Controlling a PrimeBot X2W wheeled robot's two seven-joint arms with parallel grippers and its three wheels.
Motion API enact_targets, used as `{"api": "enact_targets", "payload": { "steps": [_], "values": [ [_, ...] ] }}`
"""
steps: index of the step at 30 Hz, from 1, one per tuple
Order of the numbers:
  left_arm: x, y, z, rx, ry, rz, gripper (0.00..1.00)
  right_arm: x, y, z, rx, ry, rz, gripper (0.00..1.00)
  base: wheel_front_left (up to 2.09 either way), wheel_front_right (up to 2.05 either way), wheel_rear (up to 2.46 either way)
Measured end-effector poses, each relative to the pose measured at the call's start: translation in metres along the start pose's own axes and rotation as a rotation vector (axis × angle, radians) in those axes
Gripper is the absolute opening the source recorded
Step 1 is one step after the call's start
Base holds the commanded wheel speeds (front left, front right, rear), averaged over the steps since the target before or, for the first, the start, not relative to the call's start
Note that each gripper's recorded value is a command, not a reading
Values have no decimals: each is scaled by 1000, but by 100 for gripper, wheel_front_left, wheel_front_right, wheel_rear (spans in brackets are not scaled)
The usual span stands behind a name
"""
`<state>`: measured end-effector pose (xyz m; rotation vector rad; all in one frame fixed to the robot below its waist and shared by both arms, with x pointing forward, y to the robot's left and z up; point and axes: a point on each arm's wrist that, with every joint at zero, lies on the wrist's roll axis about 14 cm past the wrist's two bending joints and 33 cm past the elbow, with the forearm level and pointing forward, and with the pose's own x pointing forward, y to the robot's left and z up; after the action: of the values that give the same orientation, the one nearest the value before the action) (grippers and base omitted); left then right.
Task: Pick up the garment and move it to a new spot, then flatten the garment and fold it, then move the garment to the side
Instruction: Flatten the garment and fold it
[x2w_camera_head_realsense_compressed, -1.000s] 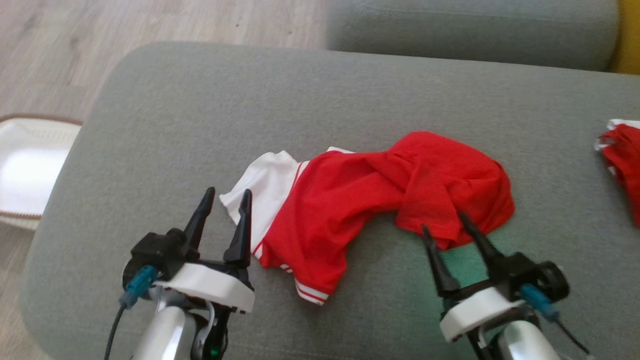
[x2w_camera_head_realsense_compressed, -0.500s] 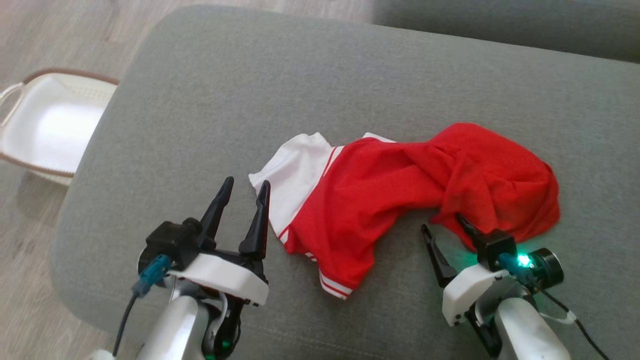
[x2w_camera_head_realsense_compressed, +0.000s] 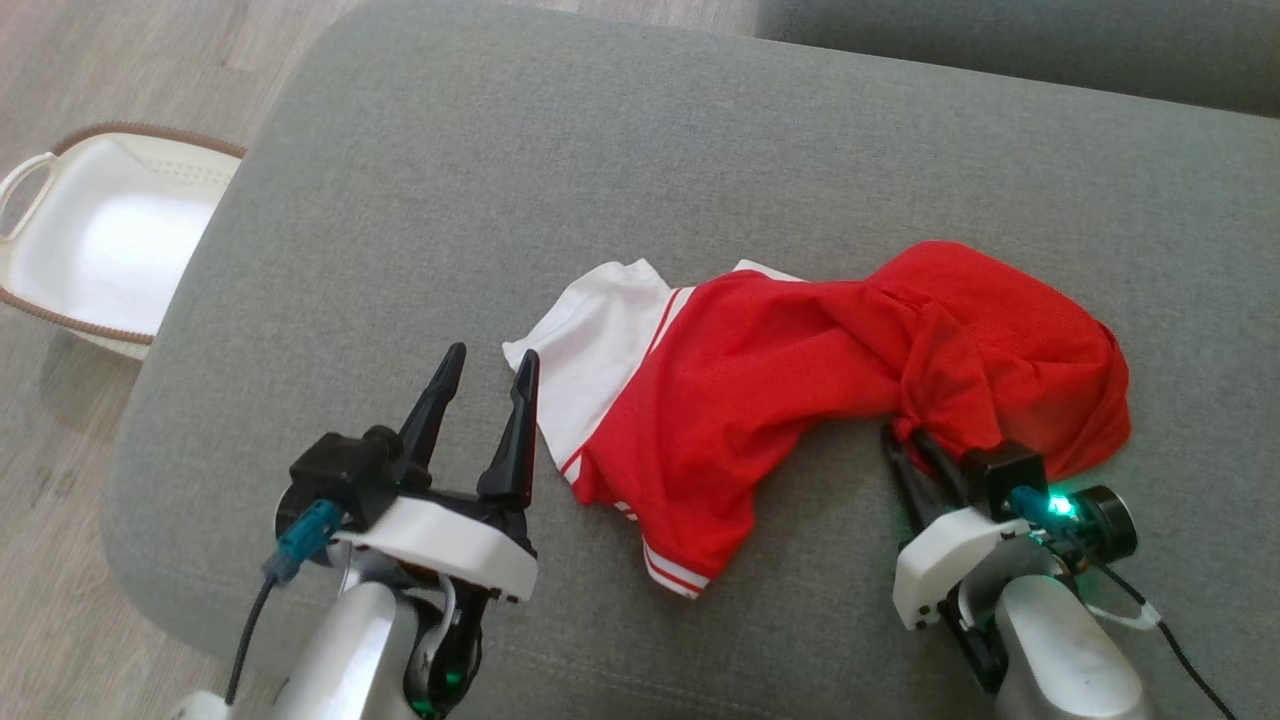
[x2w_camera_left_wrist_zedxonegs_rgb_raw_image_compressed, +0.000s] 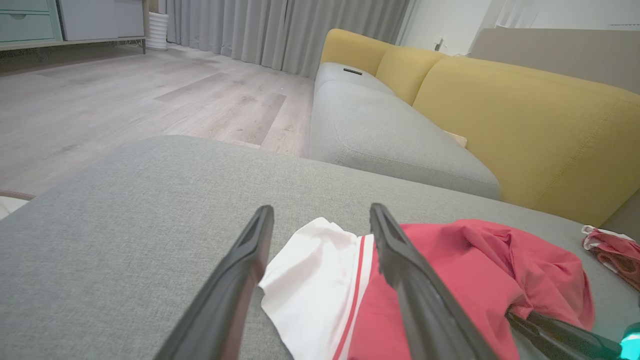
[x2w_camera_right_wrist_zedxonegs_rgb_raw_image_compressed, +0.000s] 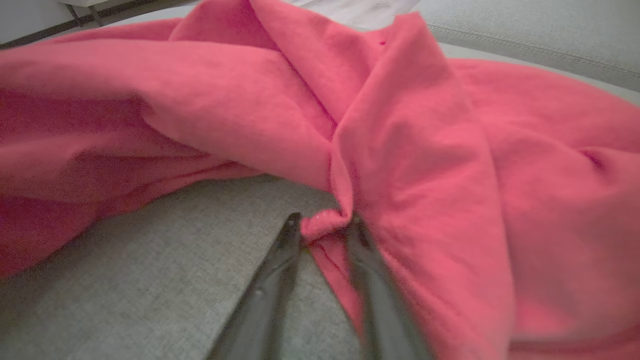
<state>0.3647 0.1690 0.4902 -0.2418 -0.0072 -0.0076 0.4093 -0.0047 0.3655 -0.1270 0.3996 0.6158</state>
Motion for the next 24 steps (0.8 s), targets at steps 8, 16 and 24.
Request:
{"api": "enact_targets", "payload": {
  "steps": [8, 16, 24],
  "values": [
    [4, -8, 1, -1, -4, -26, 100, -10, -17, 5, 32, -34, -60, 0, 0, 0, 0],
    [12, -10, -5, 23, 13, -40, 100, -43, -75, 41, 77, -196, -251, 0, 0, 0, 0],
    [28, -16, -37, 73, 115, -91, 100, -102, -136, 38, 45, -184, -443, 0, 0, 0, 0]
  ]
}}
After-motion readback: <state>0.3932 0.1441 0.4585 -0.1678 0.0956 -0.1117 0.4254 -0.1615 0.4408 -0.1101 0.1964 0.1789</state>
